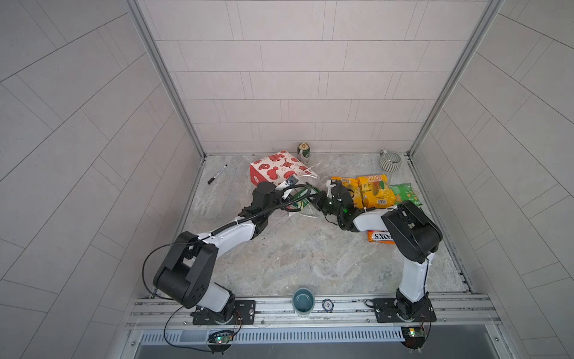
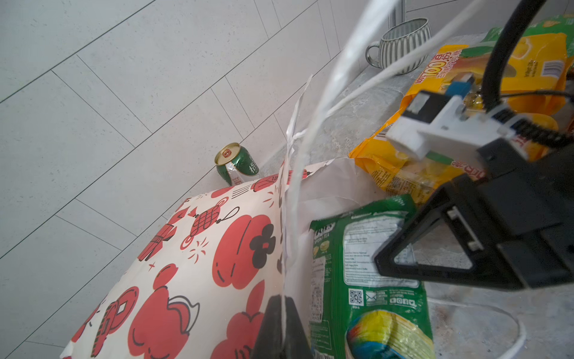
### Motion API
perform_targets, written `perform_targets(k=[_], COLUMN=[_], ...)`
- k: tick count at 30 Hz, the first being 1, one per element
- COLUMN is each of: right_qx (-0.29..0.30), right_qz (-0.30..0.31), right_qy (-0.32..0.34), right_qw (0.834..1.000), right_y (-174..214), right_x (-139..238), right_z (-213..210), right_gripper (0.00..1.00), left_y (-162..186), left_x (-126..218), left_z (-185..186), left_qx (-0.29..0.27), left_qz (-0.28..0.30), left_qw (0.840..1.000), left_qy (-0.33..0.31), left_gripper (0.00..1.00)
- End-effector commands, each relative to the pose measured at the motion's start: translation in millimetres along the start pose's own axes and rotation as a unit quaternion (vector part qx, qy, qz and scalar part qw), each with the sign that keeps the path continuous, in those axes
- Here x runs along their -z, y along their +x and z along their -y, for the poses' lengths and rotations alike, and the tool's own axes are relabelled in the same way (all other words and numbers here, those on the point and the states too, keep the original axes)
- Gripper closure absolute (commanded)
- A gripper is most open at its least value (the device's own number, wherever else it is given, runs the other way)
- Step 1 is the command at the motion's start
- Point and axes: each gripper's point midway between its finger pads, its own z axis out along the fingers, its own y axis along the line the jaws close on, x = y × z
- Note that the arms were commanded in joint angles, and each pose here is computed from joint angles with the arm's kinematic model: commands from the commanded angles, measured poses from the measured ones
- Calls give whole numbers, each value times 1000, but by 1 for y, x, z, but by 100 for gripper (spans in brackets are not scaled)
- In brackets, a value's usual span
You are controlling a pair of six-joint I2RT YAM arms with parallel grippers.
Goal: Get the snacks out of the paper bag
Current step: 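Place the green pack beside the orange pack while the left gripper sets the bag upright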
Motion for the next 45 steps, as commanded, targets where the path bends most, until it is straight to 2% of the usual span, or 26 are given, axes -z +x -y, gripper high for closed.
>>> perform_targets(k=[1,5,9,13,19,22,24,27,29,34,38,45], right_qx=[50,63,102,142,176,201,185,163,155,166,174,160], right_qz=[2,4,17,29,76,97,99,71,34,-43,-89,-148], right_qy=[-48,-70,-90,-95,-124,-102,-103,-94,-89,-35,16,58], right_qw=[998,996,991,985,974,969,972,980,983,985,981,974], right_y=[-8,-10,-15,-23,-54,-65,-74,-73,-61,-24,2,24], right_x=[22,48,83,123,206,242,254,252,245,243,250,237], right_z=[-55,-83,-116,-147,-186,-191,-186,-165,-150,-105,-69,-23], right_gripper=[100,100,100,100,100,100,100,100,100,100,100,100], left_y=[-24,-28,-33,-46,-79,-102,-115,-120,-104,-59,-37,-14], left_x=[3,7,11,15,30,40,44,45,47,45,37,21], left_z=[-17,-29,-38,-47,-73,-93,-98,-102,-107,-103,-94,-97], left_qx=[15,28,44,84,186,273,341,438,495,557,562,573], left_qz=[19,3,-7,-21,-39,-20,-3,10,-1,-35,-40,-37], left_qw=[999,999,997,995,979,959,939,899,869,829,826,818], left_qy=[-23,-45,-55,-57,-75,-78,-52,-12,-17,-22,-23,-37], left_gripper=[100,100,100,100,100,100,100,100,100,100,100,100])
